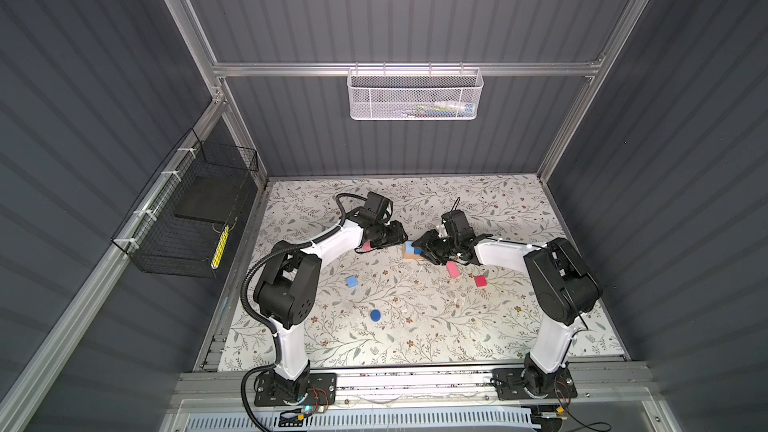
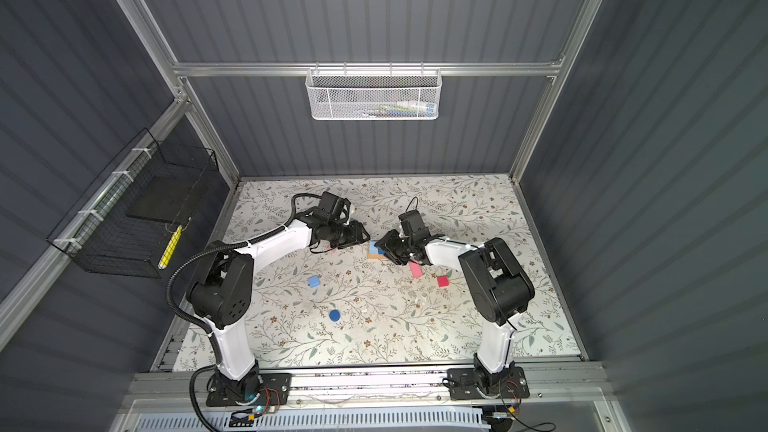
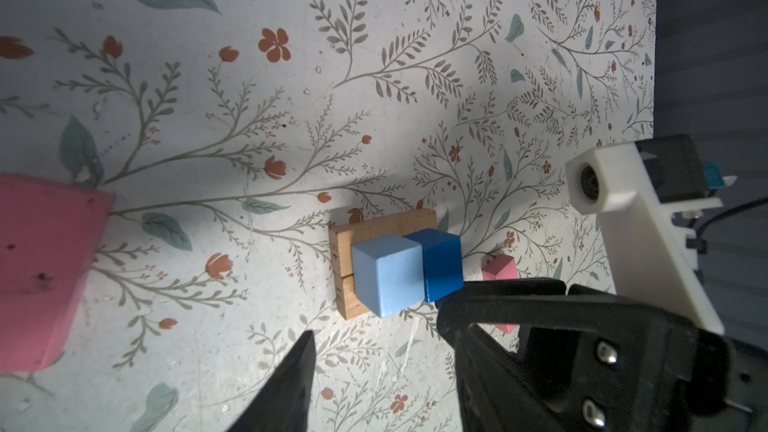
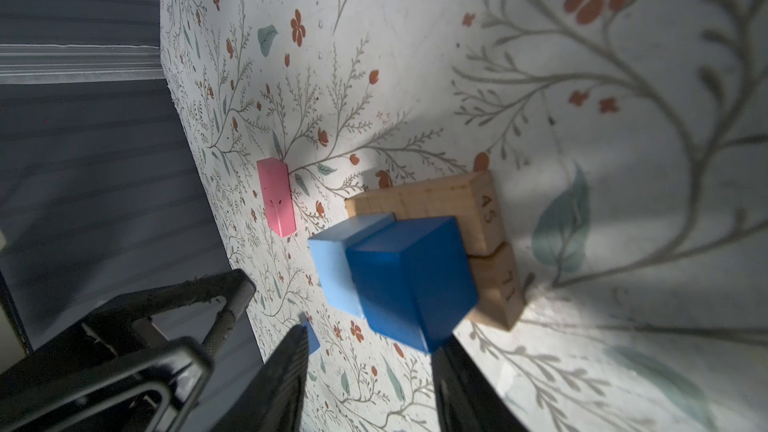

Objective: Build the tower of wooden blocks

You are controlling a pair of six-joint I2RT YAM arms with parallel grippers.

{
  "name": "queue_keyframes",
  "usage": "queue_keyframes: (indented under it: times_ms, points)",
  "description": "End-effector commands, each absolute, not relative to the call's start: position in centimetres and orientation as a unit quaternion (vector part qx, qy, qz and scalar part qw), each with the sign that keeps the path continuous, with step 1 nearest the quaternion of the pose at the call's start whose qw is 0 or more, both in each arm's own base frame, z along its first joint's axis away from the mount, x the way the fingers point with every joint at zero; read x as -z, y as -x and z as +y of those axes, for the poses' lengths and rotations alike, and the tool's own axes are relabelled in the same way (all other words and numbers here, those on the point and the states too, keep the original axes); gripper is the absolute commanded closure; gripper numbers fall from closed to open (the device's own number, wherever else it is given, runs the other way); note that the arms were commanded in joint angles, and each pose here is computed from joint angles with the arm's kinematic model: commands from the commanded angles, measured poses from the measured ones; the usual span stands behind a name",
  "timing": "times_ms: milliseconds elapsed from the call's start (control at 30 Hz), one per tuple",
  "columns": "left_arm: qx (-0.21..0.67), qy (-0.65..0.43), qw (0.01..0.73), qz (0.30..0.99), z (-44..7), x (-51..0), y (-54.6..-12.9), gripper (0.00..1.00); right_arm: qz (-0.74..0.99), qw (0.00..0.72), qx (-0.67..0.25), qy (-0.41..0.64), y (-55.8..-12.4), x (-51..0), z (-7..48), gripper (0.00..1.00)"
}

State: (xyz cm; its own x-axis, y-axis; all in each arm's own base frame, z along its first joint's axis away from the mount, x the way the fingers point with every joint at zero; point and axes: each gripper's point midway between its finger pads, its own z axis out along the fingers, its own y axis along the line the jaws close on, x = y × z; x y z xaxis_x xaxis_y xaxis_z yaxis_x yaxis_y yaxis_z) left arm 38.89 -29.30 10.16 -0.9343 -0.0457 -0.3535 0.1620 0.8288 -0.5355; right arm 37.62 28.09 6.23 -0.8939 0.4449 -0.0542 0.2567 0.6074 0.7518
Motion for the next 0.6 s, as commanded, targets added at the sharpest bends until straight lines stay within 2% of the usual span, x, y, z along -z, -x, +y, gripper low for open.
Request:
queue_keyframes:
  times_ms: [0,567]
  points:
    - [0.294,-0.028,0.185,0.937,-28.83,-11.21,-38.79,0.46,0.884,0.127,-0.405,-0.198,-38.32,-6.90,28.60,0.50]
    - [0.295,-0.028,0.183,0.937,-28.80,-11.07,-38.67,0.46,0.879,0.124,-0.415,-0.200,-38.49,-6.98,28.98,0.50]
